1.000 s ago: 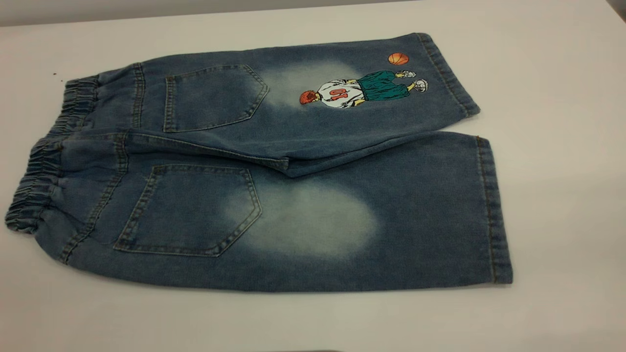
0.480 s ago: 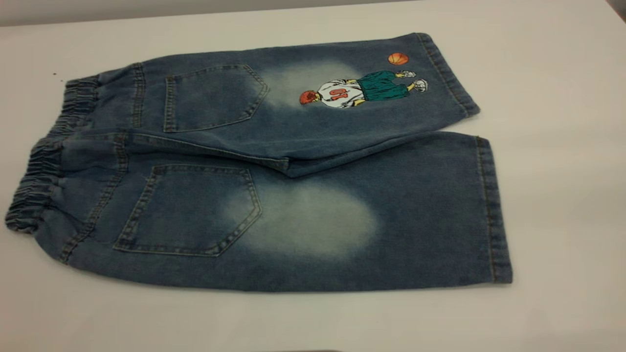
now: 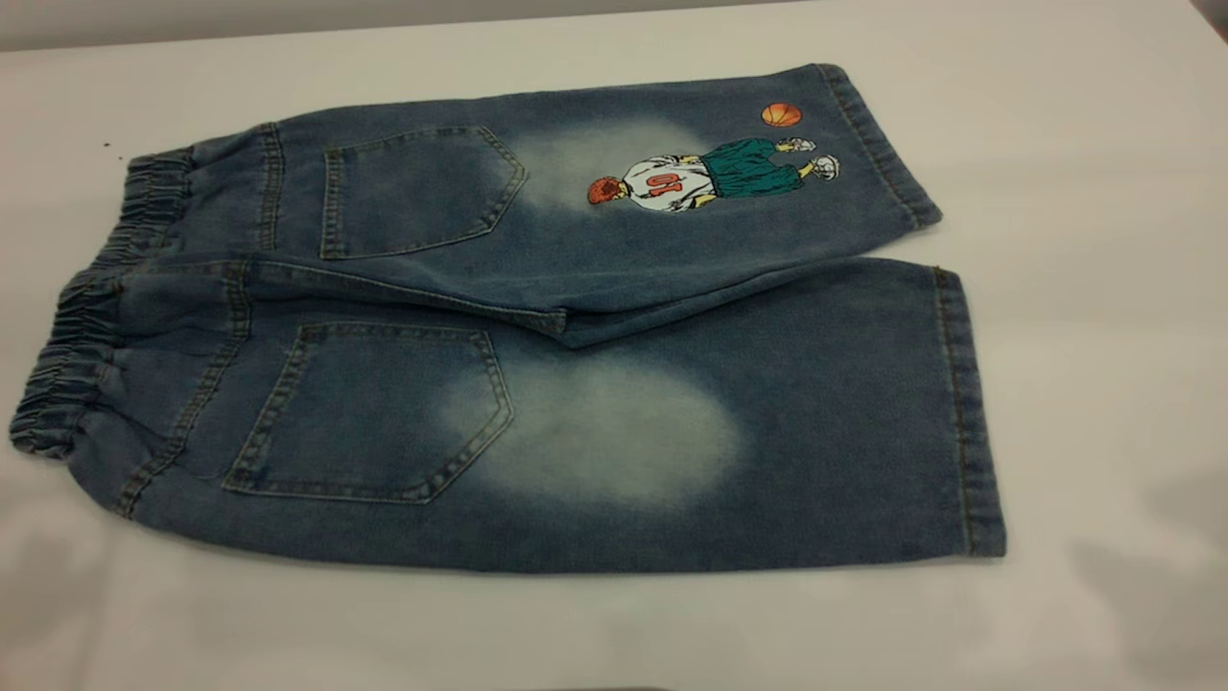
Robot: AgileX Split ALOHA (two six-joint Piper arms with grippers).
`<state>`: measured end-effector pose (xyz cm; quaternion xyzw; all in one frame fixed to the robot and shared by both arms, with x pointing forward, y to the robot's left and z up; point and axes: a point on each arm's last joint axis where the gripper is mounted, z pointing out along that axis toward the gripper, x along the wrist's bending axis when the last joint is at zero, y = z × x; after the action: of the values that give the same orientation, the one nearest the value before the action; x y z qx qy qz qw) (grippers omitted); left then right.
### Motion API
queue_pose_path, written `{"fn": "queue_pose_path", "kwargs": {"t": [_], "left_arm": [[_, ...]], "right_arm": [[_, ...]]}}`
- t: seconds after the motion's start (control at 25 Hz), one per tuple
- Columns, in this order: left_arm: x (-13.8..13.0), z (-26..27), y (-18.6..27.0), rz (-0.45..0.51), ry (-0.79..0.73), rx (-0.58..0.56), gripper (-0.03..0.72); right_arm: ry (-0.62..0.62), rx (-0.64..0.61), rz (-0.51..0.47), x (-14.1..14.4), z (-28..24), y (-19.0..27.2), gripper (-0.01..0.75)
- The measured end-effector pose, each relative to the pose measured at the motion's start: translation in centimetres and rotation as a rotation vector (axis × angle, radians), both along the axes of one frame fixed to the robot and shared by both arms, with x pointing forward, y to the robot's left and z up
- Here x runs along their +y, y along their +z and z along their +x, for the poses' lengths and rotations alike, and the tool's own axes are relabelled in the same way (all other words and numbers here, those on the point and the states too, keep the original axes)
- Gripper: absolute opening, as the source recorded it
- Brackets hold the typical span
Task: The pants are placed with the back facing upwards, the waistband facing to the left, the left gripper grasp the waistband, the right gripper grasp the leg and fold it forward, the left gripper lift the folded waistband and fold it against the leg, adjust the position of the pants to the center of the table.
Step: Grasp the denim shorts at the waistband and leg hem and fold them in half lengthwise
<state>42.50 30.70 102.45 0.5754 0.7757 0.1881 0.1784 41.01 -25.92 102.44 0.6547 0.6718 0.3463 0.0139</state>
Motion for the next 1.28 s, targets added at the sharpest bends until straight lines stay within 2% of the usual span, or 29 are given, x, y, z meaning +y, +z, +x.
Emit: {"fn": "queue_pose_path", "kwargs": {"t": [0.2,0.6,1.28], "left_arm": [[1.0,4.2,-5.1,-0.034,0.099,0.102,0.571],[1.1,7.7,-14.2,-0.142,0.142,0.252,0.571],[1.2,9.6,-18.0,-0.149,0.150,0.195,0.570]], "right_arm": [[0.011,0.009,0.082,0.6,2.5,-1.6,0.531],[-0.014,-0.049,0.092,0.5,4.0,-2.2,0.531],[-0.016,-0.045,0.099,0.5,4.1,-2.2,0.531]]}}
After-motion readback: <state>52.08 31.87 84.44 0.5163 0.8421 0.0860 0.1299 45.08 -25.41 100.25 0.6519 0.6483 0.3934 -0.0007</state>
